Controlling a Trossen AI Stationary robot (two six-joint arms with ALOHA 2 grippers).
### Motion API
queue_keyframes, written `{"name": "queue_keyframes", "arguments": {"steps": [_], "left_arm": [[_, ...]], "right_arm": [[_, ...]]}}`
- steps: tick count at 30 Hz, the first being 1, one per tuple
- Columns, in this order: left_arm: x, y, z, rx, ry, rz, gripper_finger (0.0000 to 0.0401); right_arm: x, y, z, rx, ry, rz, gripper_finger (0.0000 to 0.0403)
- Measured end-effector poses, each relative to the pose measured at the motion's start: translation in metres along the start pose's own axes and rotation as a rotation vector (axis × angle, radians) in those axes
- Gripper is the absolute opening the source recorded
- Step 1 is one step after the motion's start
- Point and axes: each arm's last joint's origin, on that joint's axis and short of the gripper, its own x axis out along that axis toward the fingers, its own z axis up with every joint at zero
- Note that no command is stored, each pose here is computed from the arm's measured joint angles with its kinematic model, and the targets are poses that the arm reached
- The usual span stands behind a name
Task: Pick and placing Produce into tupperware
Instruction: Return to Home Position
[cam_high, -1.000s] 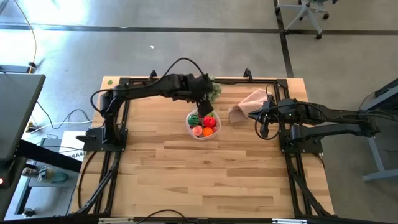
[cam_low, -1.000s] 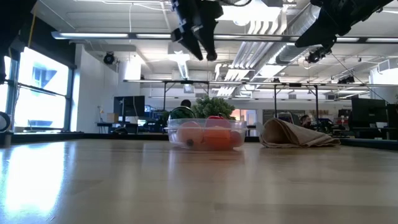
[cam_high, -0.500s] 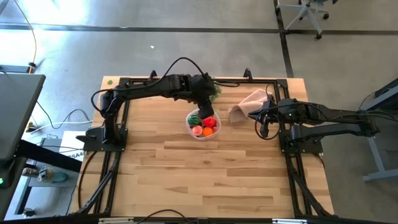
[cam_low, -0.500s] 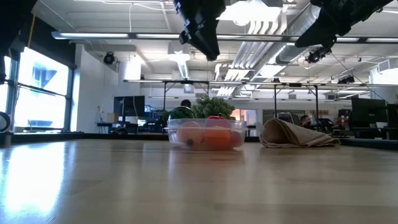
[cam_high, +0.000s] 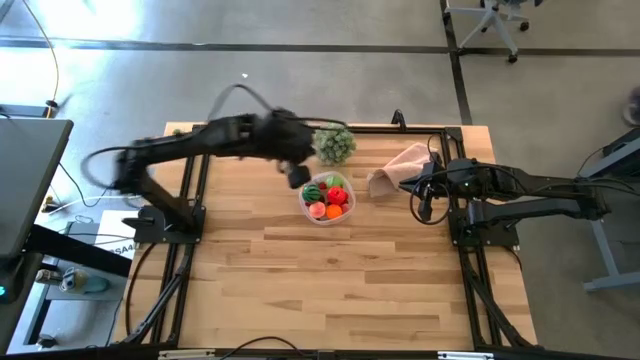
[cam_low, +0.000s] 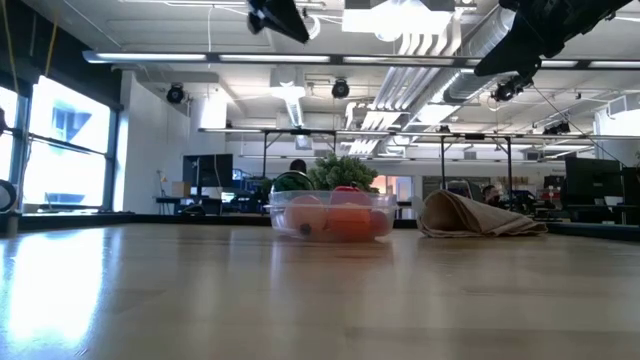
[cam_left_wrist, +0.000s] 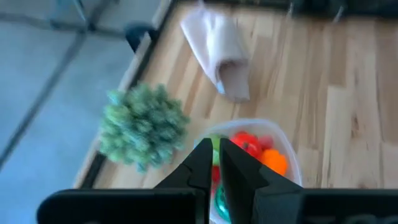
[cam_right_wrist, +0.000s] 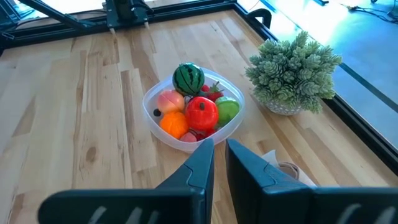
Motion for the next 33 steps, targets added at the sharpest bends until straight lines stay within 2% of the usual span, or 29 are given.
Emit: {"name": "queue_keyframes", "arguments": {"steps": [3, 7, 12, 17, 25, 33], "left_arm": [[-0.029, 0.007, -0.019, -0.003, -0.102, -0.004, 0.0012], [-0.049, 0.007, -0.052, -0.011, -0.209, -0.072, 0.0005], [-0.081, 0.009, -0.096, 0.001, -0.336, -0.070, 0.0005], [-0.106, 0.009, -0.137, -0.005, -0.535, -0.146, 0.0004], [-0.122, 0.008, -0.193, -0.070, -0.745, -0.173, 0.0005], [-0.119, 0.006, -0.236, -0.123, -0.905, -0.177, 0.0005]], "right_arm": [[0.000, 0.000, 0.000, 0.000, 0.000, 0.001, 0.0030], [0.000, 0.000, 0.000, 0.000, 0.000, -0.001, 0.0030], [0.000, 0.000, 0.000, 0.000, 0.000, -0.001, 0.0030], [0.000, 0.000, 0.000, 0.000, 0.000, -0.001, 0.0030], [0.000, 0.000, 0.000, 0.000, 0.000, 0.001, 0.0030], [0.000, 0.000, 0.000, 0.000, -0.001, 0.000, 0.0030]]}}
